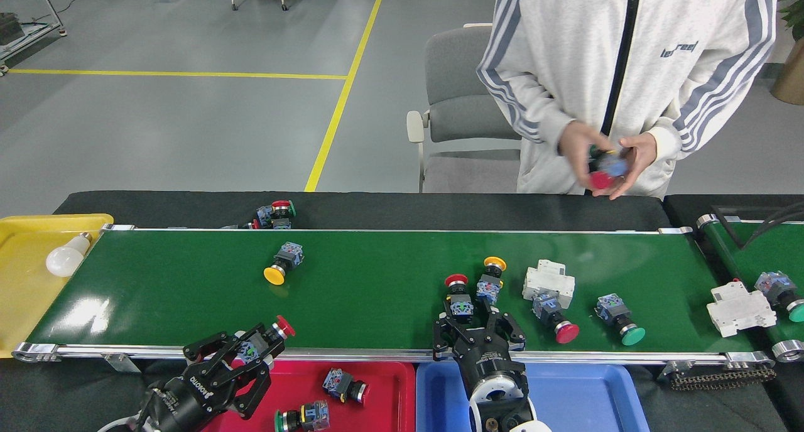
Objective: Pick switch part from conveyor to tray
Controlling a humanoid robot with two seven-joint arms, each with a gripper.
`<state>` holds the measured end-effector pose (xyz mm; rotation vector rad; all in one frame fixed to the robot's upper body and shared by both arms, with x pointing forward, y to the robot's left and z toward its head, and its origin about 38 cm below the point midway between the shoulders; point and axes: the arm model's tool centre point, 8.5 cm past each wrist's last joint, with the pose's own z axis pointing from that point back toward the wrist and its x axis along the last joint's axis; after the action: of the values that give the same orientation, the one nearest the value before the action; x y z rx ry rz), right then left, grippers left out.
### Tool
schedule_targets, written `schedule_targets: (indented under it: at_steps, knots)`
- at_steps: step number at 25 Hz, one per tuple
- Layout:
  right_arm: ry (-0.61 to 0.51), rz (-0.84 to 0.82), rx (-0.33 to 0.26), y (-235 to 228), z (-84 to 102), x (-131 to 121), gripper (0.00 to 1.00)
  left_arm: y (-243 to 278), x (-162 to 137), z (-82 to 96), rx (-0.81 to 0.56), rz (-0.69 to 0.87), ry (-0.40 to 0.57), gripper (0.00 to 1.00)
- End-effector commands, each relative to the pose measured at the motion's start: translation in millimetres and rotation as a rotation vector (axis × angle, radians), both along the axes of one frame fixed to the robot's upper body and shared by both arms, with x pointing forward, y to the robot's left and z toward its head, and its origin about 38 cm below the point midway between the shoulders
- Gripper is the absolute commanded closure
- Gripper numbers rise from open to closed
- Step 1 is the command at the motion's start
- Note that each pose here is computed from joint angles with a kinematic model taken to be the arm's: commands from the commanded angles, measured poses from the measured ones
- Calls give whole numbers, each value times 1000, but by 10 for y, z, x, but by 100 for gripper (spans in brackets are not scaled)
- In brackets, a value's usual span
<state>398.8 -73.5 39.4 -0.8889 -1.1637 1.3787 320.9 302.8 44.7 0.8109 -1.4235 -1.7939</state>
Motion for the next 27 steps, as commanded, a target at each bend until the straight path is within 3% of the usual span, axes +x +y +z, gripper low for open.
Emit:
schedule_targets:
  at_steps: [1, 4, 8, 9, 10, 11, 12, 16, 20, 23, 25, 27]
  knots:
    - [-50, 39, 7, 40, 154, 54, 96, 83, -23, 52, -4, 20, -17, 0]
    - [-139, 207, 25, 268, 282, -139, 96, 330, -86, 85, -15, 108, -30, 0]
    - [-235, 560, 37, 427, 355, -654, 95, 568, -212, 140, -71, 263, -75, 0]
    - [-235, 650, 44, 508, 336, -802, 89, 653, -218, 135, -70, 329, -78, 0]
    - [-233, 731, 55, 618, 304, -944, 69, 786, -225, 114, -57, 443, -78, 0]
    - [-230, 780, 50, 726, 275, -1043, 22, 867, -248, 85, -44, 508, -71, 0]
    - [-227, 801, 51, 818, 261, -1101, 0, 885, -255, 75, -43, 516, -68, 0]
    - [-223, 815, 59, 881, 244, -1139, 0, 902, -245, 92, -34, 513, -71, 0]
    - [-231, 756, 77, 752, 296, -1015, 0, 1007, -146, 138, -11, 524, -79, 0]
    - [-253, 466, 107, 308, 329, -694, 2, 1234, -143, 43, 23, 573, -38, 0]
    - [-300, 278, 145, 84, 265, -706, 2, 1417, -169, 25, 64, 590, -16, 0]
    - [-350, 117, 144, -174, 161, -796, 2, 1430, -107, -7, 83, 569, 3, 0]
